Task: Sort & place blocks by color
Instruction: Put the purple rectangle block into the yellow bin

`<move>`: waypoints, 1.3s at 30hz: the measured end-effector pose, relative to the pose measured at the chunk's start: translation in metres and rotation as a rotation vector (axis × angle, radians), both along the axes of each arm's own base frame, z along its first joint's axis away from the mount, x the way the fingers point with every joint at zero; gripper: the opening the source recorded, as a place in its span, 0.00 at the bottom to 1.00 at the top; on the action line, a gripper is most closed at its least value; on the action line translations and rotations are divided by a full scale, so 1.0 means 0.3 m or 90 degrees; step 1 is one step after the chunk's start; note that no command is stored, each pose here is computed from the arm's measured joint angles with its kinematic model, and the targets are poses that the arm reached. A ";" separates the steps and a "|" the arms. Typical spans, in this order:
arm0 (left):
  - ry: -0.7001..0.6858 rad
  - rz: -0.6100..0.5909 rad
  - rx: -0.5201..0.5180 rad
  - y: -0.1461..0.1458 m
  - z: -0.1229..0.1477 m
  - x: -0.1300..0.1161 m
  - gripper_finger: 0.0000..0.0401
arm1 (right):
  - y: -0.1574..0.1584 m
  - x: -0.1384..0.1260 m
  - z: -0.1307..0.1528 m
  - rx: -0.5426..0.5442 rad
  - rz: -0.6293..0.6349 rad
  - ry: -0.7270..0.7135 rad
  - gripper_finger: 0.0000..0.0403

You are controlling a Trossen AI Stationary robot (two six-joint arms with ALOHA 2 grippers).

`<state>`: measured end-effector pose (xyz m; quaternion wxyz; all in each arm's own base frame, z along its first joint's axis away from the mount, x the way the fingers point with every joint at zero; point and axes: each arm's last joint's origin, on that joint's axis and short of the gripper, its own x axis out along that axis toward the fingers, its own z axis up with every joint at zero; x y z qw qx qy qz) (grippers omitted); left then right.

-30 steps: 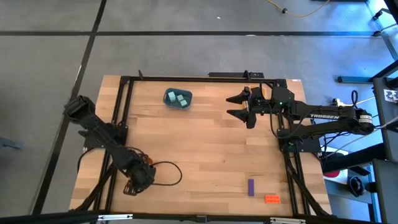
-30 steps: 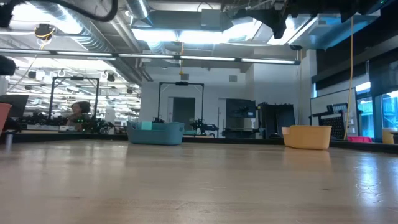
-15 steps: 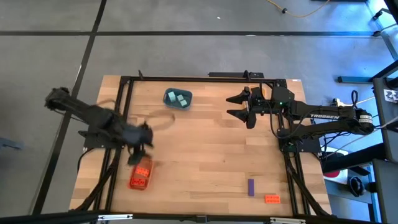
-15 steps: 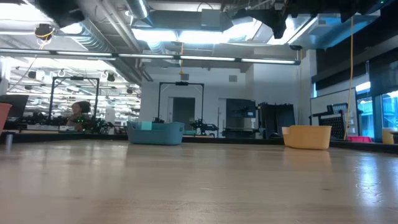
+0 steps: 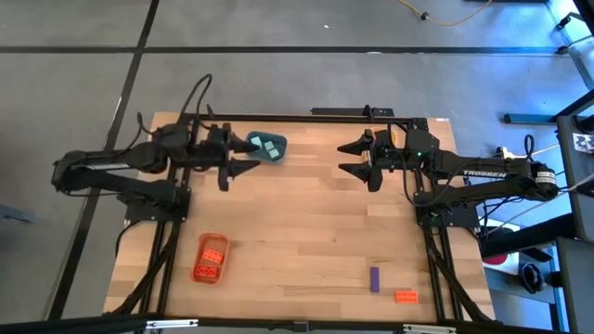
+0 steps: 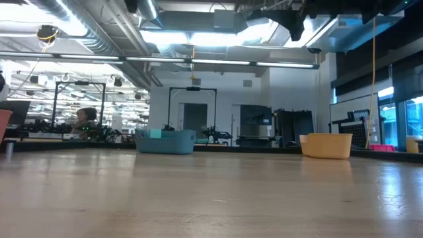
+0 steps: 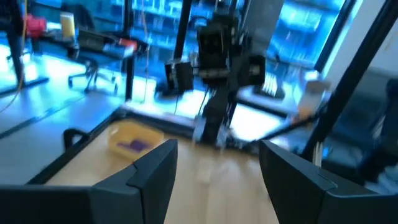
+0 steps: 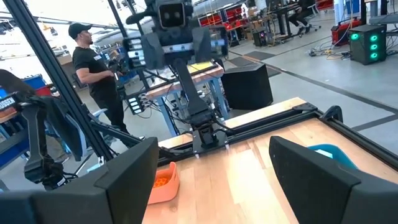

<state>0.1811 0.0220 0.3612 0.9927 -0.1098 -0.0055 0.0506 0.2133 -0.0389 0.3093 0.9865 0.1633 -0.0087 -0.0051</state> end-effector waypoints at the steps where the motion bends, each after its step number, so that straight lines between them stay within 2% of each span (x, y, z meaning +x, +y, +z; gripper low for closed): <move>1: -0.015 -0.004 -0.006 0.004 -0.014 0.010 0.54 | 0.000 0.000 0.000 0.000 0.000 0.000 0.77; 7: -0.061 -0.029 -0.051 -0.015 -0.107 0.046 0.54 | 0.000 0.000 0.001 0.000 0.001 -0.001 0.77; 13: -0.062 -0.021 -0.050 -0.041 -0.118 0.048 0.54 | 0.000 0.000 0.001 0.003 0.001 -0.001 0.77; 15: -0.062 -0.011 -0.050 -0.041 -0.118 0.048 0.54 | -0.001 0.000 0.001 0.057 -0.006 -0.002 0.77; 17: -0.062 -0.006 -0.051 -0.040 -0.118 0.048 0.54 | -0.001 0.000 0.005 0.163 -0.007 0.014 0.77; 19: -0.062 0.001 -0.051 -0.039 -0.118 0.048 0.54 | 0.012 0.000 0.010 0.258 0.019 0.079 0.77; 23: -0.062 0.003 -0.051 -0.039 -0.118 0.048 0.54 | 0.099 -0.012 -0.002 0.369 0.099 0.300 0.77; 28: -0.062 0.018 -0.052 -0.037 -0.119 0.048 0.54 | 0.254 -0.048 -0.052 0.551 0.098 0.542 0.77; 30: -0.061 0.019 -0.052 -0.036 -0.119 0.048 0.54 | 0.329 -0.063 -0.079 0.615 0.066 0.624 0.77; 34: -0.060 0.019 -0.052 -0.036 -0.119 0.048 0.54 | 0.470 -0.088 -0.140 0.700 -0.043 0.742 0.77; 39: -0.060 0.019 -0.051 -0.036 -0.120 0.048 0.54 | 0.614 -0.096 -0.240 0.780 -0.190 0.855 0.77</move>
